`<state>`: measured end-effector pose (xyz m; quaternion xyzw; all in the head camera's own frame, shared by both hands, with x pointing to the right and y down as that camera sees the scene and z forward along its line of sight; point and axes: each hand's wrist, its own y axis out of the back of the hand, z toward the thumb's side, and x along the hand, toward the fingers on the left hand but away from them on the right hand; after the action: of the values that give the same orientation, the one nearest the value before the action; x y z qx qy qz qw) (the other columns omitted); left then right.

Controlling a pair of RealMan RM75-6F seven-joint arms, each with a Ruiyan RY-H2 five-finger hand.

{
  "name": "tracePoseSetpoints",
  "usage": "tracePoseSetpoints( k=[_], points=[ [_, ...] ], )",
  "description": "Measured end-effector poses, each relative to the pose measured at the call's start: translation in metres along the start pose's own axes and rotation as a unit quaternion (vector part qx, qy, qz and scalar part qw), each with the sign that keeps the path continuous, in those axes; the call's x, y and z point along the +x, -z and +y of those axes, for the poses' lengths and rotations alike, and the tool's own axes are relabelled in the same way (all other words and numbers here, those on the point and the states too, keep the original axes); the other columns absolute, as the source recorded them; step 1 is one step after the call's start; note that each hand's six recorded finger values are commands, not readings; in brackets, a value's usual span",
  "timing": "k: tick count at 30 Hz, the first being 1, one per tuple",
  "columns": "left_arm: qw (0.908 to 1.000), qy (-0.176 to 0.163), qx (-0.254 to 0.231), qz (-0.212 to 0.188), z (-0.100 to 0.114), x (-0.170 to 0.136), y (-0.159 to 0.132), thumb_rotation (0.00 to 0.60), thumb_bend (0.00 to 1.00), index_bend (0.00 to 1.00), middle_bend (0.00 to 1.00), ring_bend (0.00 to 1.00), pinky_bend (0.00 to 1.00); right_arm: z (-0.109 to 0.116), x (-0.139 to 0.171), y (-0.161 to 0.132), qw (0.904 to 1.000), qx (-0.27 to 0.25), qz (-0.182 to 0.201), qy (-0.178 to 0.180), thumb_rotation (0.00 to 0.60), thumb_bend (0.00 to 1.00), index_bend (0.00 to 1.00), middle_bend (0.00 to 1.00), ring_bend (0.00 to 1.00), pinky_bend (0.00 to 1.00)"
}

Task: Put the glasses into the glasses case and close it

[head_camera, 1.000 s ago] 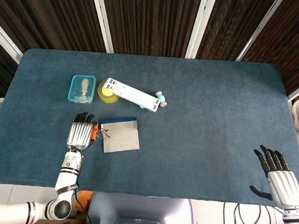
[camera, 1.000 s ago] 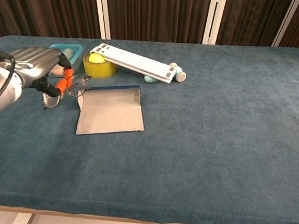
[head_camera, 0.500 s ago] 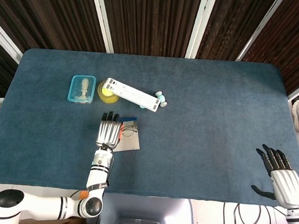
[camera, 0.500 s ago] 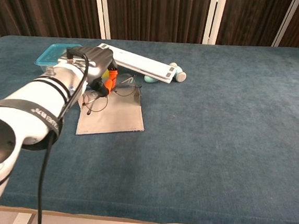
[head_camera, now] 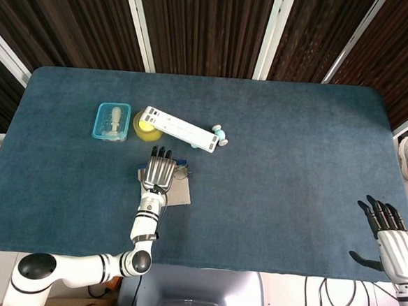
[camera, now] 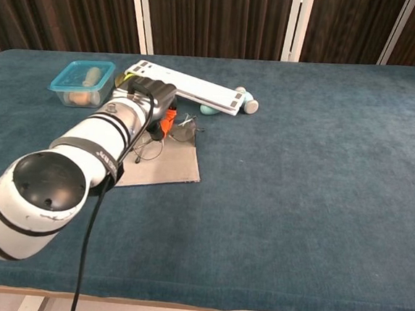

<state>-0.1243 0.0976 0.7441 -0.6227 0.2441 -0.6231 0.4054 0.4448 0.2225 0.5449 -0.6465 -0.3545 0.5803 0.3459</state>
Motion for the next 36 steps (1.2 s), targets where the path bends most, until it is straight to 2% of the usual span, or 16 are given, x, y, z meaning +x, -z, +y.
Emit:
tracePoseSetpoints(
  k=[16, 32, 36],
  points=[
    [0.9969, -0.019, 0.061, -0.046, 0.0, 0.013, 0.01, 0.6, 0.55, 0.8, 0.22, 0.09, 0.08, -0.002, -0.003, 0.001, 0.9999, 0.006, -0.008, -0.003, 0.6, 0.25, 0.0, 0.0, 0.0, 0.0],
    [0.9853, -0.019, 0.121, -0.119, 0.003, 0.004, 0.018, 0.6, 0.55, 0.81, 0.21, 0.08, 0.06, -0.002, -0.002, 0.0, 1.0, 0.007, -0.006, -0.003, 0.6, 0.25, 0.0, 0.0, 0.0, 0.0],
    [0.9826, -0.018, 0.135, -0.126, 0.0, 0.004, 0.02, 0.6, 0.55, 0.81, 0.21, 0.07, 0.06, -0.001, -0.001, -0.001, 1.0, 0.006, -0.006, 0.0, 0.6, 0.25, 0.0, 0.0, 0.0, 0.0]
  ],
)
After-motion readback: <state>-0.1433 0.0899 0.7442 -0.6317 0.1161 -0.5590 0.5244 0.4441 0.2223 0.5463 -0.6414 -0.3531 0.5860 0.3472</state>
